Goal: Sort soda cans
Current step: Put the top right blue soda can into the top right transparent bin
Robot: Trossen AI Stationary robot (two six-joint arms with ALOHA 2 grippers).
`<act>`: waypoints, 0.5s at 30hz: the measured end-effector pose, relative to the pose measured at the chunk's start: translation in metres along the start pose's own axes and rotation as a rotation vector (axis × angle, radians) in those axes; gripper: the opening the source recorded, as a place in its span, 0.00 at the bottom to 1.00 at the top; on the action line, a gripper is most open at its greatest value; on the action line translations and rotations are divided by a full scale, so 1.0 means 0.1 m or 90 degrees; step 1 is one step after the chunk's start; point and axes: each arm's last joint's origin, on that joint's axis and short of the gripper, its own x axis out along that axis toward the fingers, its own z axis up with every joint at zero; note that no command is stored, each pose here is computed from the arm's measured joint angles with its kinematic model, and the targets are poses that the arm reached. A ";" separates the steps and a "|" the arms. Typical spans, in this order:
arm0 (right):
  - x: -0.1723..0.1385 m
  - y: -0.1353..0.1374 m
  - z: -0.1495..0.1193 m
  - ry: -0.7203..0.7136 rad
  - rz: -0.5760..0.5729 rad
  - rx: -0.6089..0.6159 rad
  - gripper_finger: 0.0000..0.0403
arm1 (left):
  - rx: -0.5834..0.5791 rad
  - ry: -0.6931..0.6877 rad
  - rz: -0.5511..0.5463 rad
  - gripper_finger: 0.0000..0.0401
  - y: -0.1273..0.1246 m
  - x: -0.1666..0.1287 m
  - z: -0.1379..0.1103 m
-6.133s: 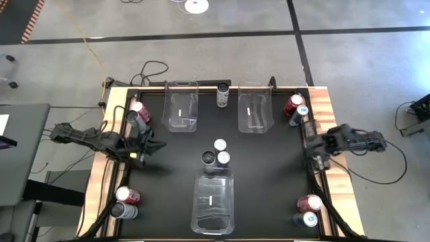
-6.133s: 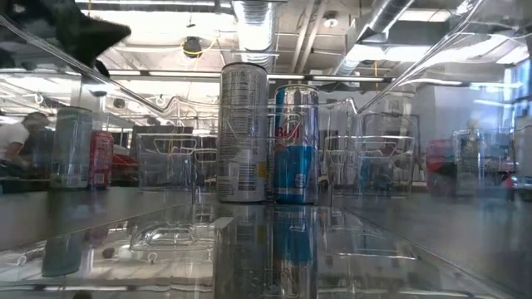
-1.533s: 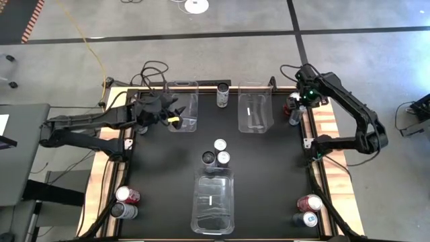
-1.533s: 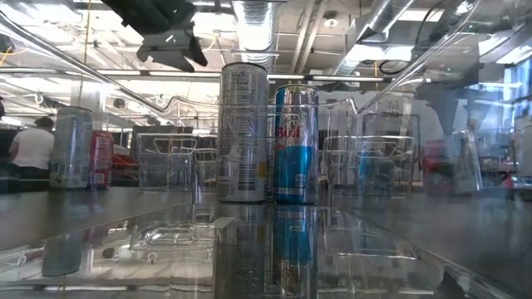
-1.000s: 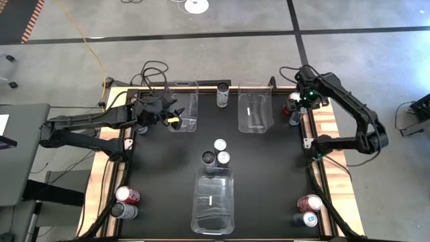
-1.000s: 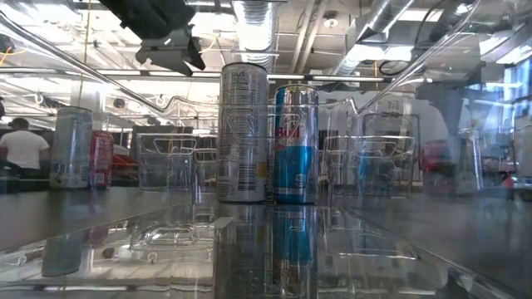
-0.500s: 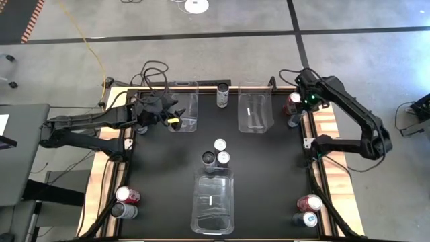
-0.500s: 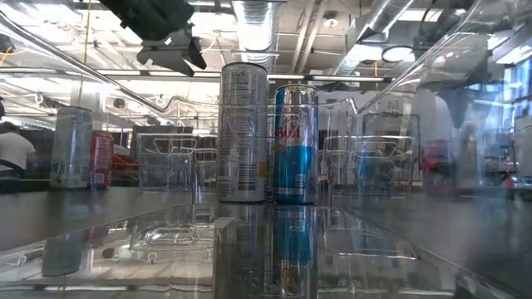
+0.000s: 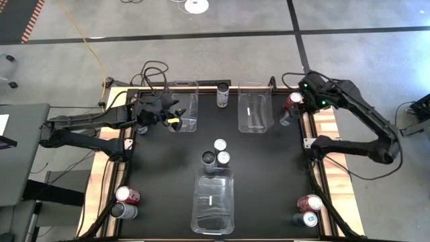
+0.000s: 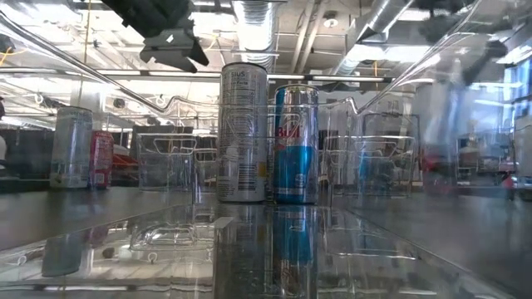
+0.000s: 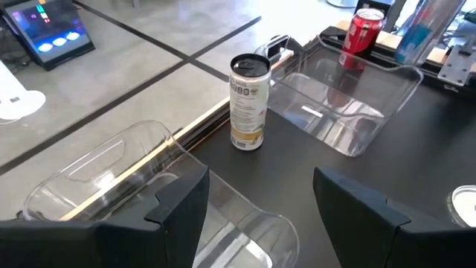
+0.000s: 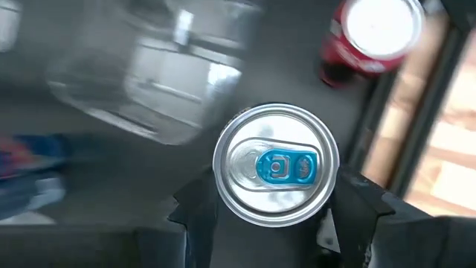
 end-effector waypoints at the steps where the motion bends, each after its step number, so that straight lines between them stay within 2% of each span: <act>1: -0.05 0.05 0.02 -0.009 0.012 -0.005 0.51 | -0.001 -0.001 0.000 0.59 0.00 0.00 0.00; 5: -0.21 0.24 0.17 -0.038 0.049 -0.033 0.51 | -0.001 0.000 0.000 0.59 0.00 0.00 0.00; 9: -0.24 0.42 0.43 -0.072 0.065 -0.068 0.51 | 0.000 0.002 -0.005 0.59 0.00 0.00 0.00; 12: -0.20 0.53 0.66 -0.086 0.062 -0.100 0.51 | 0.000 0.002 -0.005 0.59 0.00 0.00 0.00; 15: -0.03 0.65 0.92 -0.096 0.055 -0.138 0.51 | 0.000 0.002 -0.005 0.59 0.00 0.00 0.00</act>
